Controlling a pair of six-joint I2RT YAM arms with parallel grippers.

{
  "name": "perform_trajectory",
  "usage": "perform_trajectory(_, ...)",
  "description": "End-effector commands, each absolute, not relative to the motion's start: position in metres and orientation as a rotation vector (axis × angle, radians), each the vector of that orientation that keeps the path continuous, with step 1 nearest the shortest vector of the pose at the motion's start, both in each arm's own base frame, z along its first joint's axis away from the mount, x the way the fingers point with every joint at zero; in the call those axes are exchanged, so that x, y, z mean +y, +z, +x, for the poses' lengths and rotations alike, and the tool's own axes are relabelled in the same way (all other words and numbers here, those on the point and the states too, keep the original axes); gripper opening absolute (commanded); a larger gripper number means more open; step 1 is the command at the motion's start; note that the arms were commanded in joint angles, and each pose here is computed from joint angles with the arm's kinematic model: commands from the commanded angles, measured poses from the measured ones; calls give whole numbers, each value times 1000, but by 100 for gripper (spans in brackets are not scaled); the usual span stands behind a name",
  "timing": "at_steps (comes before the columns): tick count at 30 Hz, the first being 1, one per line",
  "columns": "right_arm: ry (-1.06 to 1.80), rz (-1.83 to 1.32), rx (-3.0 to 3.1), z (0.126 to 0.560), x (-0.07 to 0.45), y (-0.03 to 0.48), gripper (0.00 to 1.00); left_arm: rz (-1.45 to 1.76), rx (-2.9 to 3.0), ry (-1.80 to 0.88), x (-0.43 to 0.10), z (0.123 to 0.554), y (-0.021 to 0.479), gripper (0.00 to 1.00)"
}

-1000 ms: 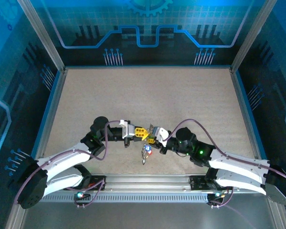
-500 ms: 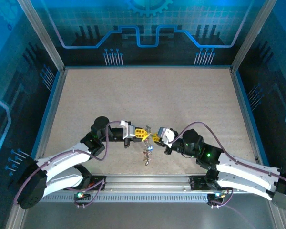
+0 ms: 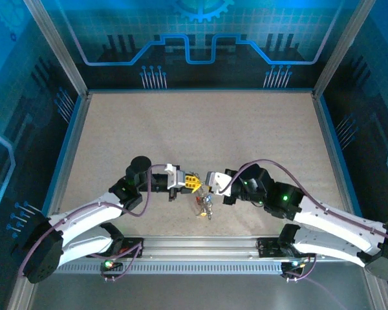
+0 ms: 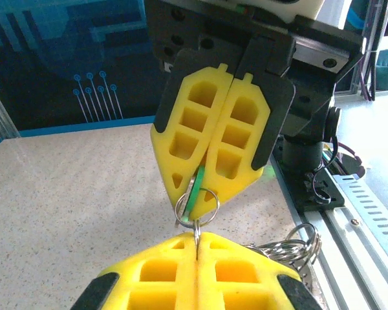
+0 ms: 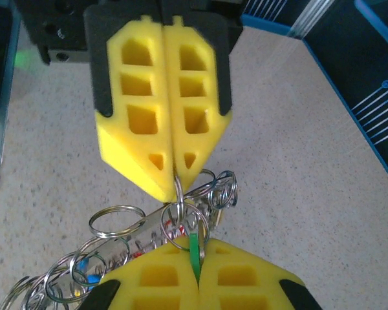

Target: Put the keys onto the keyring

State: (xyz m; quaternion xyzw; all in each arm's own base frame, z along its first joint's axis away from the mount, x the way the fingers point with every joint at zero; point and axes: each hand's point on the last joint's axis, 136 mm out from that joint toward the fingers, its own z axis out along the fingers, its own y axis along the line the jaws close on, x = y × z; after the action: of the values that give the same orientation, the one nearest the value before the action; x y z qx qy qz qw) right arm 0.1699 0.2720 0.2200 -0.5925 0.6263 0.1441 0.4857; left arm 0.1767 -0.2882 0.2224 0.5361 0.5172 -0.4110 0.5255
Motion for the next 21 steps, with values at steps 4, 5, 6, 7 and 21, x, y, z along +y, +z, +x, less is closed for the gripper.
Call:
perform_trajectory(4, 227, -1620, 1449, 171, 274, 237, 0, 1305, 1194, -974, -292, 177, 235, 0)
perform_trajectory(5, 217, -1625, 1435, 172, 275, 242, 0, 1305, 1194, -974, -292, 177, 234, 0)
perform_trajectory(6, 210, -1635, 1422, 173, 277, 246, 0, 1303, 1195, -970, -291, 178, 235, 0)
perform_trajectory(7, 206, -1645, 1413, 173, 278, 249, 0, 1301, 1198, -968, -291, 178, 235, 0)
perform_trajectory(21, 3, -1884, 1301, 180, 273, 270, 0, 1225, 1230, -893, -287, 192, 237, 39)
